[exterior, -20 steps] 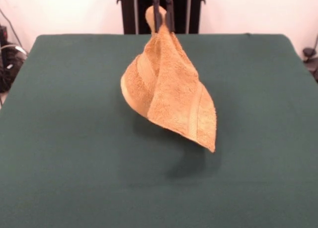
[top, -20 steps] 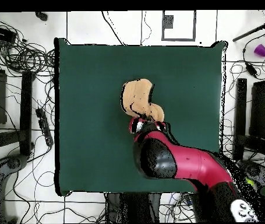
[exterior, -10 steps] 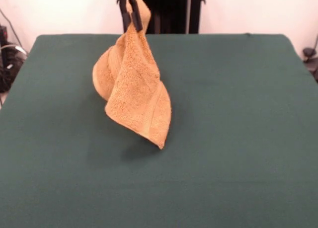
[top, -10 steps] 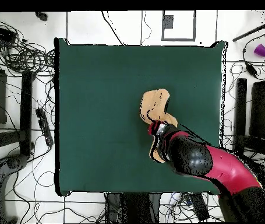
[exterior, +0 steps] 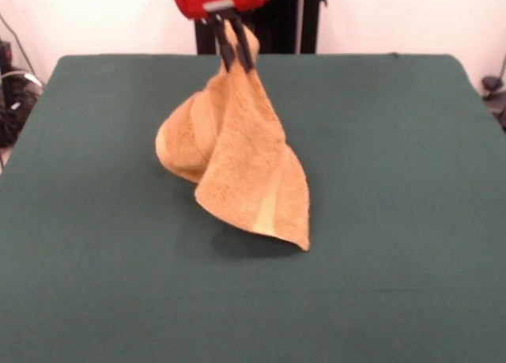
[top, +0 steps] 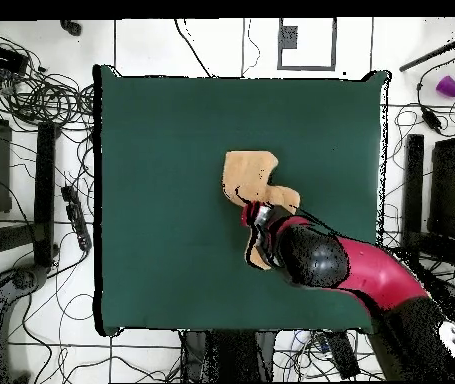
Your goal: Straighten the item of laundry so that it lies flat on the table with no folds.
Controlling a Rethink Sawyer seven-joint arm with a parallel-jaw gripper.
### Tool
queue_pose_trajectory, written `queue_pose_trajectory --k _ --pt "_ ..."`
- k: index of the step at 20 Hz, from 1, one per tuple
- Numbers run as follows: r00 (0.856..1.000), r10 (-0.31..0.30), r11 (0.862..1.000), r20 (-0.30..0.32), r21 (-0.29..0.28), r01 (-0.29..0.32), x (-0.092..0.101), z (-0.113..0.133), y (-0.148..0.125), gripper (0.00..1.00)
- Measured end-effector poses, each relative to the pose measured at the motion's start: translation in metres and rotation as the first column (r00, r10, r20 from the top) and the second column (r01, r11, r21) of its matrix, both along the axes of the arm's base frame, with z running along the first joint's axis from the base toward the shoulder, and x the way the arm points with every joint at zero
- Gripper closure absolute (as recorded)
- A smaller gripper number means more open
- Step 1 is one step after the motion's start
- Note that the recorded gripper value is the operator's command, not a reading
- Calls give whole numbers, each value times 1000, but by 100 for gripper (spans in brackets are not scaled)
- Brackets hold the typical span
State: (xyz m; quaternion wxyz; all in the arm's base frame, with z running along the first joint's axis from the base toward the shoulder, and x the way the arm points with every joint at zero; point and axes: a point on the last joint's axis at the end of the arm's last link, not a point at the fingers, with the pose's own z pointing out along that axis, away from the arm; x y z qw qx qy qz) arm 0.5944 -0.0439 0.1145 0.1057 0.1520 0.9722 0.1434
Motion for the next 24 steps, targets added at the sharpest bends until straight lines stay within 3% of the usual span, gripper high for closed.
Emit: queue_pose_trajectory --k 4,5,7,11,17,24 --pt "996 54 998 65 -27 -52 16 -35 34 100" --pt "993 74 997 94 -42 -70 23 -54 51 100" --pt "990 85 996 108 -49 -80 27 -66 62 100" --pt "987 99 994 126 -46 -94 32 -114 96 100" --pt "985 90 995 145 -47 -84 27 -148 102 100" --pt "976 121 991 181 -81 -108 23 -148 95 100"
